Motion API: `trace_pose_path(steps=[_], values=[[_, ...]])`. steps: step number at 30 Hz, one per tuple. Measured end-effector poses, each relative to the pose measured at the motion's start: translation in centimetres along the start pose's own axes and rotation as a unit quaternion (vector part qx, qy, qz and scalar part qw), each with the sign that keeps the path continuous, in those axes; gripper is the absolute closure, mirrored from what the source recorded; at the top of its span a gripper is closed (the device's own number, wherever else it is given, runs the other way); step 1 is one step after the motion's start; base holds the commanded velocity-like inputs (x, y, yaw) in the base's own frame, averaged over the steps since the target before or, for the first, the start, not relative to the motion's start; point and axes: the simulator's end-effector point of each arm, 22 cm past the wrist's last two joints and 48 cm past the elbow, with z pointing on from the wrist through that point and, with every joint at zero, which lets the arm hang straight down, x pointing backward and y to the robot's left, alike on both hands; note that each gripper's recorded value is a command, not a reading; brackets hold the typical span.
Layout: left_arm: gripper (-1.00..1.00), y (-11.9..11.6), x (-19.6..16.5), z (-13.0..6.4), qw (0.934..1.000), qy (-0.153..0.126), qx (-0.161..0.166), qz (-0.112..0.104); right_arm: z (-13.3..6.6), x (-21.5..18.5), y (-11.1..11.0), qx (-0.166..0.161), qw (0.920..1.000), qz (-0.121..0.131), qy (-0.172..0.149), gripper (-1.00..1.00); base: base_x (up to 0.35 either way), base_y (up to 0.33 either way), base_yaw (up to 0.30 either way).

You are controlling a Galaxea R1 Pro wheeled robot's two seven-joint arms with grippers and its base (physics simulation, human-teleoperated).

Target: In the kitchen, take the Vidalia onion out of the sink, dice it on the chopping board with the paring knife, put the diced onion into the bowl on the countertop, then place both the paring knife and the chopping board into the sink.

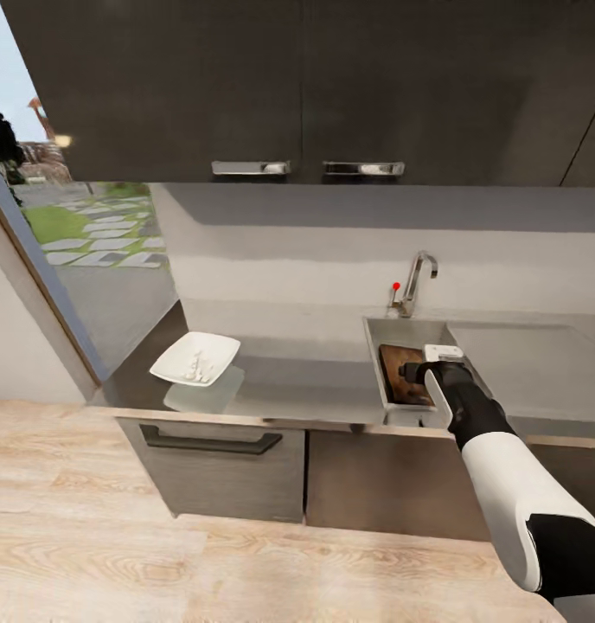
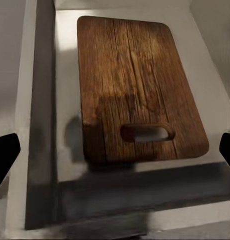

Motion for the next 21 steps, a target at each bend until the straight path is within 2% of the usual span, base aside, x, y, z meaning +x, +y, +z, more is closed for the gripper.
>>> trace_pose_path(steps=[7,21], values=[[-1.00,-0.05,0.03,0.00,1.0000,0.000,0.000,0.000,0.04,0.11,-0.02,0.000,1.0000,0.000,0.001,-1.00,-0.258,0.170,0.000],[-1.00,-0.12,0.06,0.00,1.0000,0.001,0.001,0.000,0.08,0.19,0.00,0.000,1.0000,-0.001,0.002,-1.00,-0.334,0.011,0.000]])
